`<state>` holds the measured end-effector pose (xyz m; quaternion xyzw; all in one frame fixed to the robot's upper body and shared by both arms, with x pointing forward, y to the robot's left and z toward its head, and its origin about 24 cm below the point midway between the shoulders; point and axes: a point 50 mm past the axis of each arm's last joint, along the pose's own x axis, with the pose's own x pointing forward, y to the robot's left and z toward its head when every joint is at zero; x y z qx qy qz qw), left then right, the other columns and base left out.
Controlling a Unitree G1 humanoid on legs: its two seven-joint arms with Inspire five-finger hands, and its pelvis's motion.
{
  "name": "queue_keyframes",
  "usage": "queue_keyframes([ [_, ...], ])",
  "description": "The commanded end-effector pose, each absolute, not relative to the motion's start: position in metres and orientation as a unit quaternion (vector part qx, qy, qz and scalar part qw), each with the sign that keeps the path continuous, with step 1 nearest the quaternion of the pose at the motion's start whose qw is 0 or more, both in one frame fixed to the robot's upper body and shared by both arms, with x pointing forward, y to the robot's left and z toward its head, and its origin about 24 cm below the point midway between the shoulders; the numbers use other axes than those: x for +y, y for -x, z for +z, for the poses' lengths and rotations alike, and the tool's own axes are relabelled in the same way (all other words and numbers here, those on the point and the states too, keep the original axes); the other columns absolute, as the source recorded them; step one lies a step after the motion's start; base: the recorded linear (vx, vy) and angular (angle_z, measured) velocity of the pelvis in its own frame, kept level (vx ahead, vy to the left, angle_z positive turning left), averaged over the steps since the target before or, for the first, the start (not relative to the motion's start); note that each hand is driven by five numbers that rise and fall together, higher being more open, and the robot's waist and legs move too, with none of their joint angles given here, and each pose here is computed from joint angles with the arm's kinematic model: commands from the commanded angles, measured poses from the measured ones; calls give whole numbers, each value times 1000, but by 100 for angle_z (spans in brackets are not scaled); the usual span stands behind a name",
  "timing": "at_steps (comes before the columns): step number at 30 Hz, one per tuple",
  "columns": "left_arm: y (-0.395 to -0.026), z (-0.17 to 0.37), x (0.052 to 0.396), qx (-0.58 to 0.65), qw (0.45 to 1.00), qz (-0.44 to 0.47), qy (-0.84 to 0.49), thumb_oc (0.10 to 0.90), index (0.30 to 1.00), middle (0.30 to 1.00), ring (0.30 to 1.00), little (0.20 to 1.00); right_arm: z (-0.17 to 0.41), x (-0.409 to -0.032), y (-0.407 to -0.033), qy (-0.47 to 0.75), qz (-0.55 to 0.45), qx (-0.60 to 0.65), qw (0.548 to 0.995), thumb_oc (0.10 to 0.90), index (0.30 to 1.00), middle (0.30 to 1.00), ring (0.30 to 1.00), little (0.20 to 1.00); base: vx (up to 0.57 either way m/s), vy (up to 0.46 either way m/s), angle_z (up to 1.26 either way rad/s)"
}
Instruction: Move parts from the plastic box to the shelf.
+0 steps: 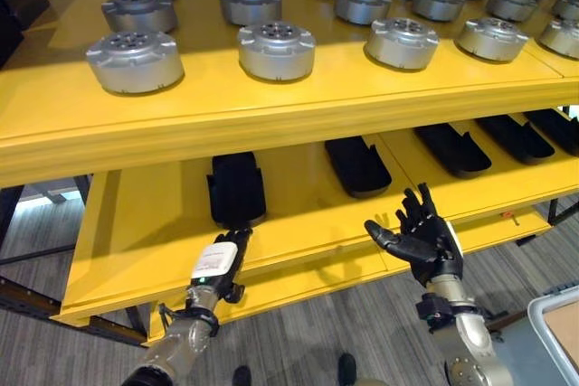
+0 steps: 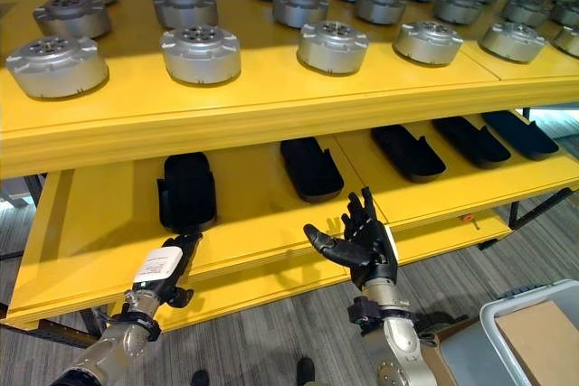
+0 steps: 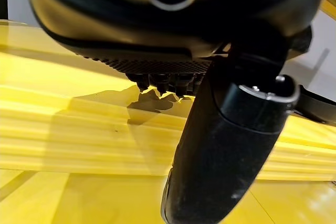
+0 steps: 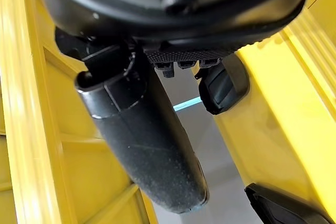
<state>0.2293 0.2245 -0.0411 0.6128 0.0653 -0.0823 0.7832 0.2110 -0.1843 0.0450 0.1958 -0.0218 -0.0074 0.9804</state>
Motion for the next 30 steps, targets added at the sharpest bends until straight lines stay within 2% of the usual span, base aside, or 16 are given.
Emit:
queue_keyframes([
  [1,-264,-21,205,9,794,-86,-602,900,1000,1000,1000,1000,96,-189,-219,-189,14,-165,968,900,1000,1000,1000,1000,0,0,0],
  [20,-269,-18,203,7,797,-82,-599,900,1000,1000,1000,1000,93,-191,-216,-188,10,-160,969,900,1000,1000,1000,1000,3,0,-1],
  [30,-255,-20,204,5,804,-101,-586,900,1000,1000,1000,1000,95,-193,-216,-185,4,-164,969,900,1000,1000,1000,1000,0,0,0],
])
